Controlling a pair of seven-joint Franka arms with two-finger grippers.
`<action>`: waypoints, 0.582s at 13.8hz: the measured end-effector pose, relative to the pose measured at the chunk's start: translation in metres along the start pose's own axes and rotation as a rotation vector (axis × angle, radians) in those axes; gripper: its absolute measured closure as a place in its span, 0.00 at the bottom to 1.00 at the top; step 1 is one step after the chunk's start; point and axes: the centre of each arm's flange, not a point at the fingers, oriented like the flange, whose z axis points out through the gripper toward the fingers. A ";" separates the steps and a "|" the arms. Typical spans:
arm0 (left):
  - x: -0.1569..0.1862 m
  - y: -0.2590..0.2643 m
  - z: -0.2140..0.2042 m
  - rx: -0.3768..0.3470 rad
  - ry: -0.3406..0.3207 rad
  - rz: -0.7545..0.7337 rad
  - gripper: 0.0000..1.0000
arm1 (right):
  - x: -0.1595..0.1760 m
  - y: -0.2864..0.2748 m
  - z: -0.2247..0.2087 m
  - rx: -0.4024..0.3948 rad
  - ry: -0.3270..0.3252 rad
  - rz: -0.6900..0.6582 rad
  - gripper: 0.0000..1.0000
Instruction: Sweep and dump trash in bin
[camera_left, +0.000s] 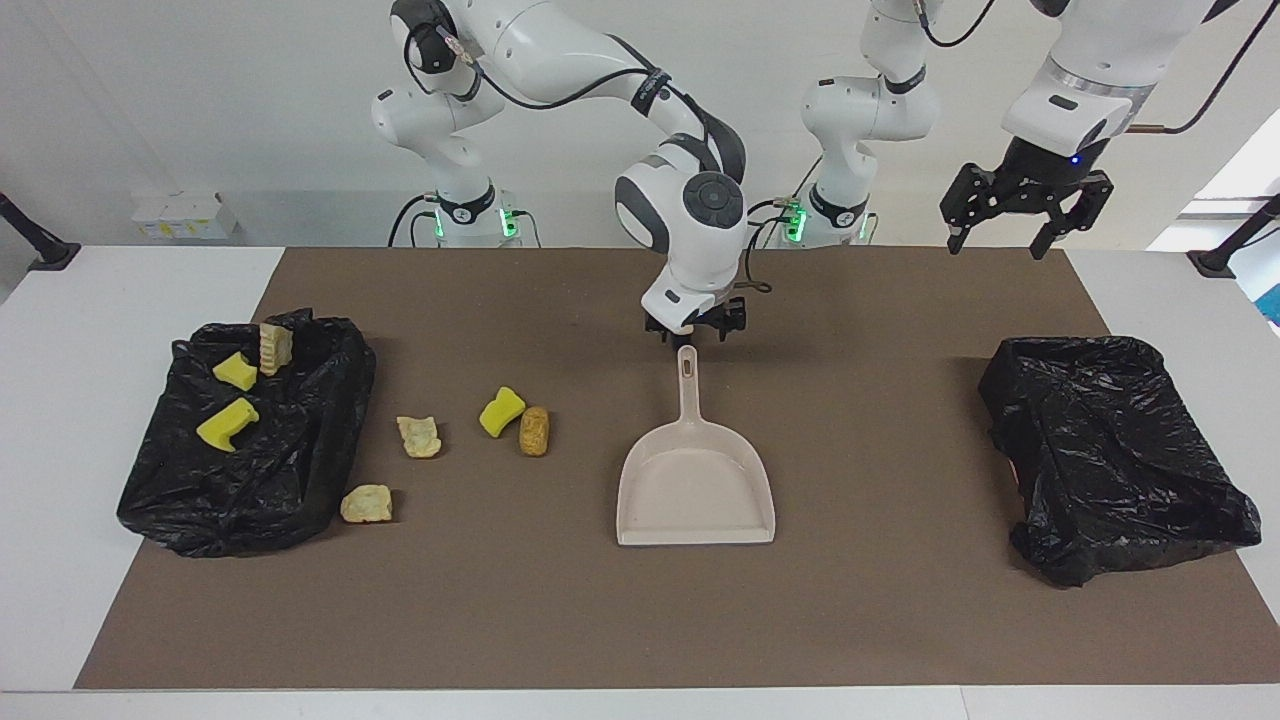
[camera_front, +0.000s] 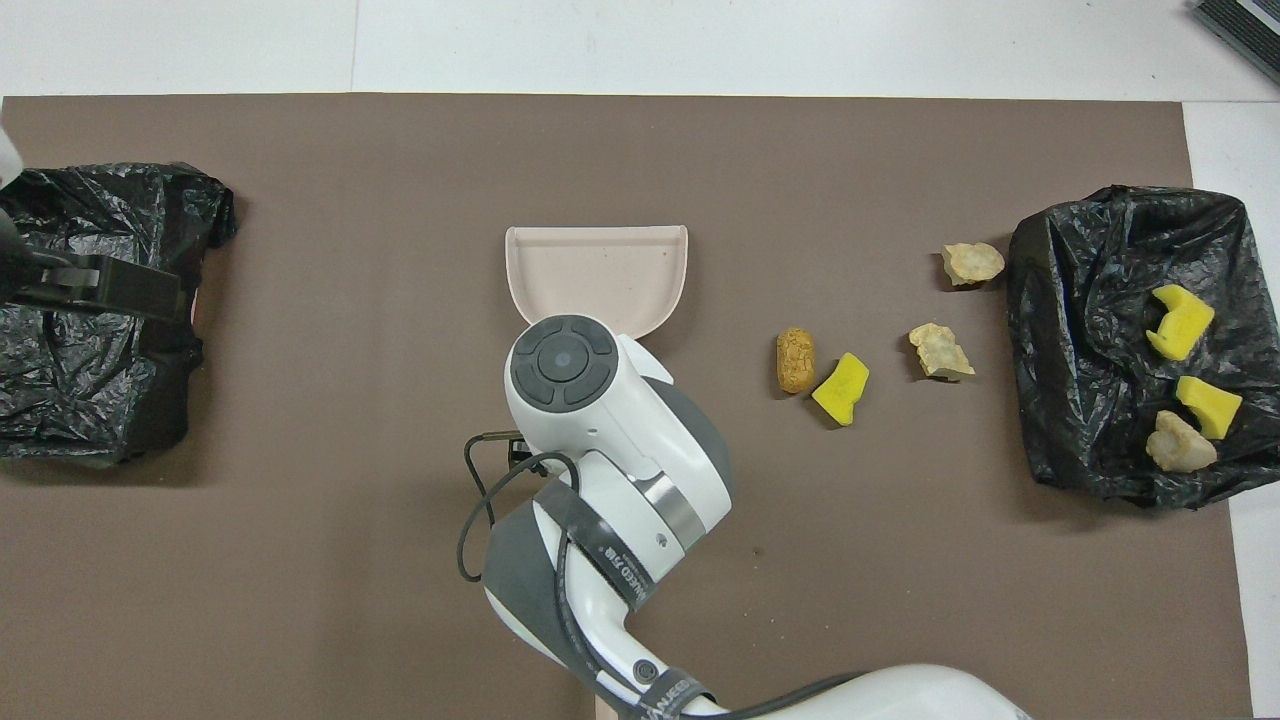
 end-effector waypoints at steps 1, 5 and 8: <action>0.008 0.002 0.007 -0.001 0.015 0.004 0.00 | -0.013 -0.003 0.005 -0.015 -0.008 -0.006 0.00; 0.039 0.019 0.048 -0.006 0.027 0.033 0.00 | -0.064 -0.014 0.019 -0.063 -0.025 -0.020 0.00; 0.057 0.054 0.070 -0.016 0.064 0.084 0.00 | -0.118 -0.023 0.029 -0.093 -0.044 -0.054 0.00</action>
